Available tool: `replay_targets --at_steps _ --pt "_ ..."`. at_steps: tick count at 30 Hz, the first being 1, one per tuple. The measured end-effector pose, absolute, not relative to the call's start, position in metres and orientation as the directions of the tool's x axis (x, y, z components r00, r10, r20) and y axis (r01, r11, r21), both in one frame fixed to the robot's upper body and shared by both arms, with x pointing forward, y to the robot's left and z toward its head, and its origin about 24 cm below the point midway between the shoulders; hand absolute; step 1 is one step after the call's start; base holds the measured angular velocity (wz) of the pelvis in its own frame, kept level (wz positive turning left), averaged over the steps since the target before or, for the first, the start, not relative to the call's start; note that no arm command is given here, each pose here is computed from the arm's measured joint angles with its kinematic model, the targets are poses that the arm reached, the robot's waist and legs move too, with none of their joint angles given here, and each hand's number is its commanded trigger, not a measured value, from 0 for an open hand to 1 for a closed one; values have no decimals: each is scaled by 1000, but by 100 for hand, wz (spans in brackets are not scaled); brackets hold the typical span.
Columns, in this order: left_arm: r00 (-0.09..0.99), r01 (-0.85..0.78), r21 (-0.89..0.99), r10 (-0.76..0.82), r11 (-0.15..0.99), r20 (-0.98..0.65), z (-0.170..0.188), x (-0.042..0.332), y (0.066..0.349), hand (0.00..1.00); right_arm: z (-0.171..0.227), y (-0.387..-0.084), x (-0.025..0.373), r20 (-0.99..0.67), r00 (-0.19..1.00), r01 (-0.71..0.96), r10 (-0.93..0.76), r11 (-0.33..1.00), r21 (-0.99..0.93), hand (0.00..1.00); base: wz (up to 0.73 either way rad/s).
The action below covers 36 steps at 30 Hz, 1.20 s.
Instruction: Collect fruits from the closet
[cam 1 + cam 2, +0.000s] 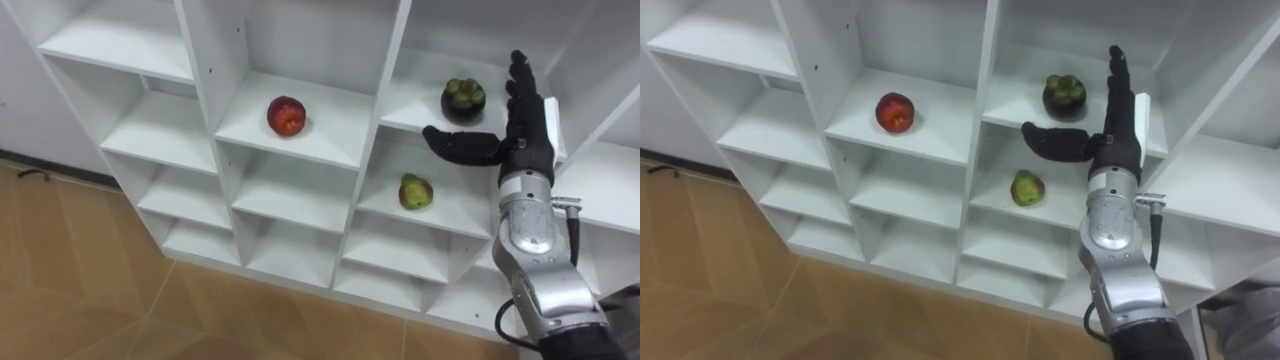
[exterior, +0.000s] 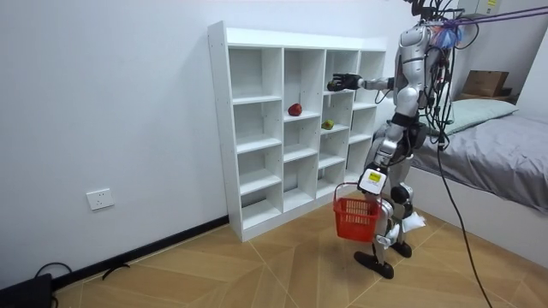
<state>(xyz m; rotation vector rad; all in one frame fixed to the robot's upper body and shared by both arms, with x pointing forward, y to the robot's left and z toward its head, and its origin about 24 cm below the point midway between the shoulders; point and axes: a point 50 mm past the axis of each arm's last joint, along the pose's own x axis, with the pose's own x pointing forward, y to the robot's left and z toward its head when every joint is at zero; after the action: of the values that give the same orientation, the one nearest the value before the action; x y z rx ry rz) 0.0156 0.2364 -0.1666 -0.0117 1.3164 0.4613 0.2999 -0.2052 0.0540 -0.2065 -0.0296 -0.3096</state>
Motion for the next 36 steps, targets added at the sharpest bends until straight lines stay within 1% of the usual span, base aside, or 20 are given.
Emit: replay_targets --at_steps 6,12,28,36 --pt "167 -333 264 333 905 -928 -166 16 238 100 50 -210 307 5 945 324 -327 935 -142 0 2" --pt "175 -331 270 340 904 -924 -165 19 241 100 53 -214 313 -11 940 339 -341 936 -96 0 1" --pt "175 -331 267 337 905 -925 -165 19 241 100 55 -222 313 -15 930 366 -368 927 -86 0 1" --pt "162 -325 269 334 907 -928 -165 13 242 100 65 -223 319 23 934 357 -357 928 -109 0 3"
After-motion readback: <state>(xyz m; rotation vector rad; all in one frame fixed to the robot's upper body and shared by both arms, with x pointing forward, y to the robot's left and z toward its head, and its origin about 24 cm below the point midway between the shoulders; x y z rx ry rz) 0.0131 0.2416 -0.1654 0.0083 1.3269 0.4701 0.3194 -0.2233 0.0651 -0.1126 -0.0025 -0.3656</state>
